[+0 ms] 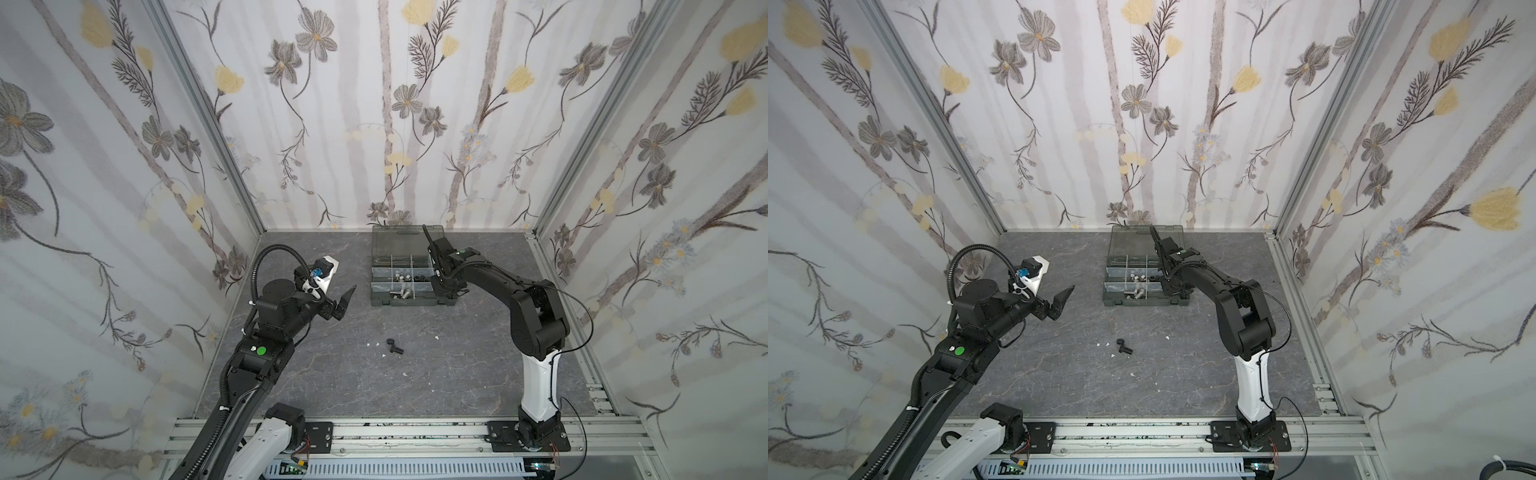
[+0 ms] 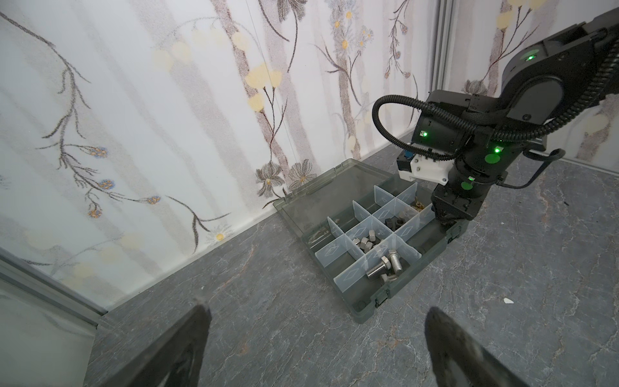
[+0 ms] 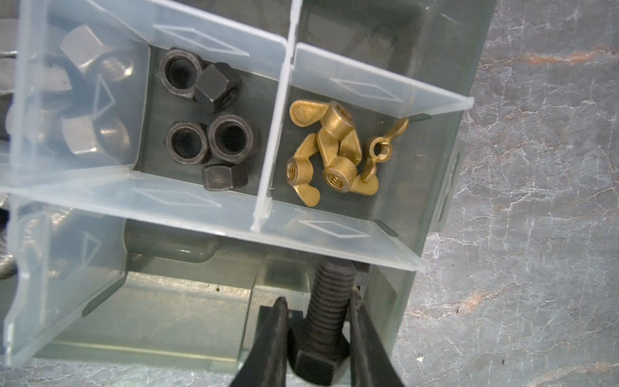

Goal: Sort the screws and nuts into containers
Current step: Place the screw into the container, then pick up the screw from the center of the table.

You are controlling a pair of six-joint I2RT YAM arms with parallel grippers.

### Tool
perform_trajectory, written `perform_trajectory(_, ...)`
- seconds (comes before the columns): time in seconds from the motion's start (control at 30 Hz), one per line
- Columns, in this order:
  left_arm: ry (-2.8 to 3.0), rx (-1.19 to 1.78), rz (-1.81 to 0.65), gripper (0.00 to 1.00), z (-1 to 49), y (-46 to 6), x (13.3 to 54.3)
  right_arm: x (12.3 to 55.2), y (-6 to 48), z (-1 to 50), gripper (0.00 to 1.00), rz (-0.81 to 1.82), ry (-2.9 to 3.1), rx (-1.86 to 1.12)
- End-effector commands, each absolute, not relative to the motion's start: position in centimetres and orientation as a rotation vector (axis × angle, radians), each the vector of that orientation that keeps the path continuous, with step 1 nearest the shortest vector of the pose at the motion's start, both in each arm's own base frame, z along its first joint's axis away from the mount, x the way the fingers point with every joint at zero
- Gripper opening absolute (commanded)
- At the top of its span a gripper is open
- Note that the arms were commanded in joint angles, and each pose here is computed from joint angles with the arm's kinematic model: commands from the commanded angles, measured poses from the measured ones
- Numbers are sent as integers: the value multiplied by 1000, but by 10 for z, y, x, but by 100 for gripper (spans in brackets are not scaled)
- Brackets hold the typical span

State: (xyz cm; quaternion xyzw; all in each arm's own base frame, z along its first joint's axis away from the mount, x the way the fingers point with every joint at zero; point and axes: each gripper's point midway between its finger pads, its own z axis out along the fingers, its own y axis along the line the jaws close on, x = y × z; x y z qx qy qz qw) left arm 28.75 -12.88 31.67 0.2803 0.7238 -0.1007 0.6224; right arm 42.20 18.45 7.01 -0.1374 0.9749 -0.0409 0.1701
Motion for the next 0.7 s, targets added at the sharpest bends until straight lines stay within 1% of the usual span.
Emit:
perform_trajectory(0.0,1627,644,-228,100,324,-130,289,424,187,77,31,-102,2750,-397)
perform_trajectory(0.2,1619,644,-230,100,327,-130,287,423,188,79,37,-89,2754,-405)
perform_trajectory(0.43,1606,644,-232,100,331,-129,284,418,195,102,37,-48,2721,-406)
perform_trajectory(0.57,1605,647,-234,100,331,-130,284,391,214,110,39,-33,2731,-442)
perform_trajectory(0.67,1605,645,-235,100,332,-130,284,363,244,107,41,39,2752,-469)
